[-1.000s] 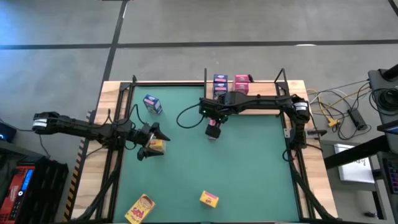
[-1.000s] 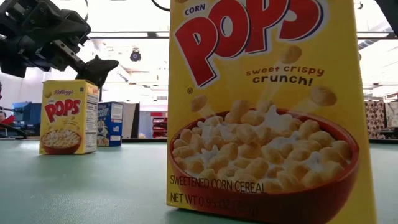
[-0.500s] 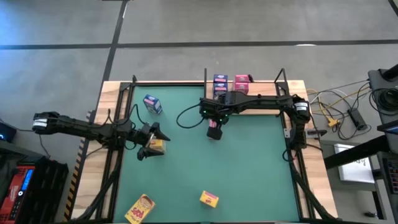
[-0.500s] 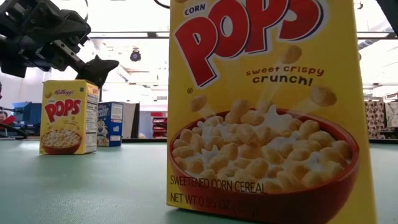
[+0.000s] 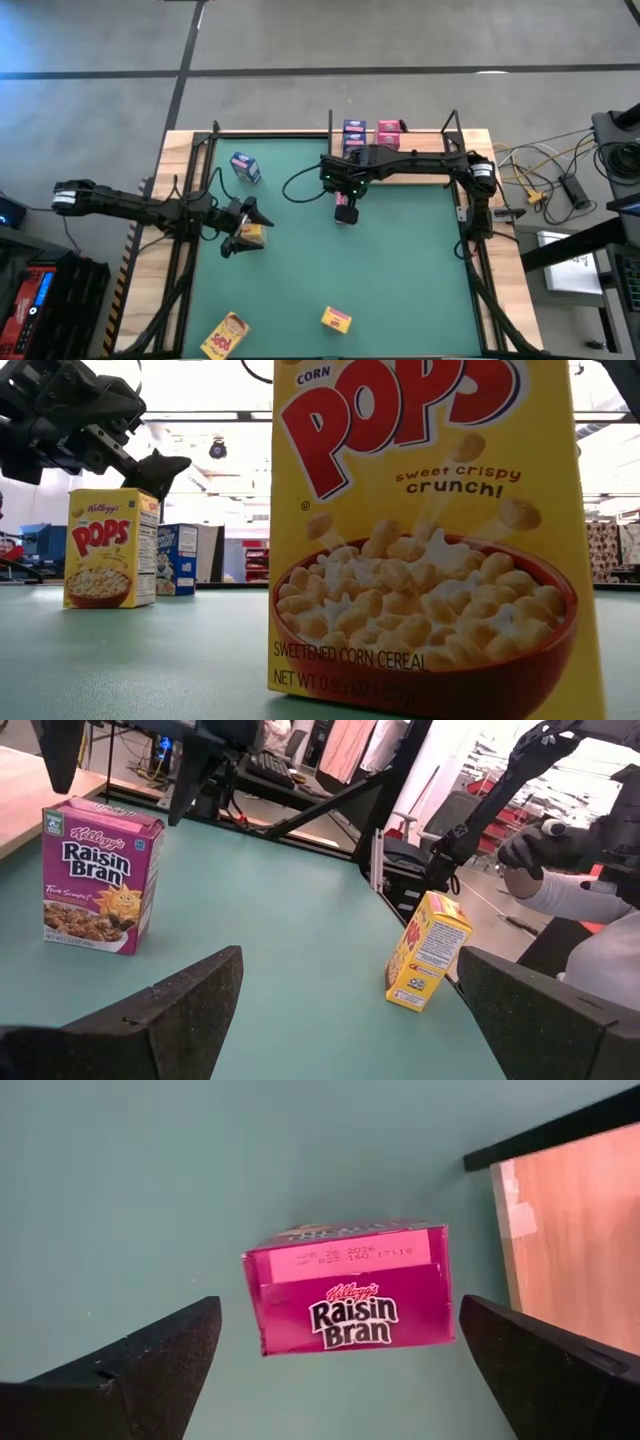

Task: Stack cereal on shelf
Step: Put the pink cereal box on the shelf

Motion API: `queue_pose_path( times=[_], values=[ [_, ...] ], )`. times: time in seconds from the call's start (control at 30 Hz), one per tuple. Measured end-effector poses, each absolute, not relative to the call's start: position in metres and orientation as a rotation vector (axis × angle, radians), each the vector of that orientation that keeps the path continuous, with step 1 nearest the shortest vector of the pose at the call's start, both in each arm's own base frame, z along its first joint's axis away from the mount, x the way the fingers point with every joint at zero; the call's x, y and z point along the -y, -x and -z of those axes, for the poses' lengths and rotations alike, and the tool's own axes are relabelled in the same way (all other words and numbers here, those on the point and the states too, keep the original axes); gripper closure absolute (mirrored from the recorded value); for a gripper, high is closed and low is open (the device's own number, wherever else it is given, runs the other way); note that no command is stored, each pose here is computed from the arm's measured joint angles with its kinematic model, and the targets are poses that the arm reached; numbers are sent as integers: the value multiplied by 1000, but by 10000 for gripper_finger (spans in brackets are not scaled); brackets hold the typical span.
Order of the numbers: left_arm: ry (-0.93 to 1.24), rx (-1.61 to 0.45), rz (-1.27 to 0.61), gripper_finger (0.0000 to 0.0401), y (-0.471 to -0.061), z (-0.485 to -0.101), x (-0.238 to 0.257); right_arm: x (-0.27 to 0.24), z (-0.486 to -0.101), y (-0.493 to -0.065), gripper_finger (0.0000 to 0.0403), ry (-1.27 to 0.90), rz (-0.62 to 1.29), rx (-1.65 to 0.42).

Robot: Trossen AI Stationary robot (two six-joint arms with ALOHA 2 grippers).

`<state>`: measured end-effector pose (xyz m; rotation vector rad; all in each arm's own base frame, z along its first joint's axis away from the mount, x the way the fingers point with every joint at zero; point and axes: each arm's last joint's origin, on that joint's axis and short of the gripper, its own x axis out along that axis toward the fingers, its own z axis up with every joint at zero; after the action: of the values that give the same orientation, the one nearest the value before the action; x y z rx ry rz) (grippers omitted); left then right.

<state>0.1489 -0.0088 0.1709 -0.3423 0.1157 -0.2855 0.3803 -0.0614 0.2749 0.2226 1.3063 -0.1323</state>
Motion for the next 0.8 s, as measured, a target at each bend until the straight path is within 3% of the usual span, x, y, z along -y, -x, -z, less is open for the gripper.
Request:
queue_pose_path(
  times=[0.8],
  values=[
    [344,-126,283,49,-150,-170,9,76,-242,-383,3,-355,266,-1322]
  ],
)
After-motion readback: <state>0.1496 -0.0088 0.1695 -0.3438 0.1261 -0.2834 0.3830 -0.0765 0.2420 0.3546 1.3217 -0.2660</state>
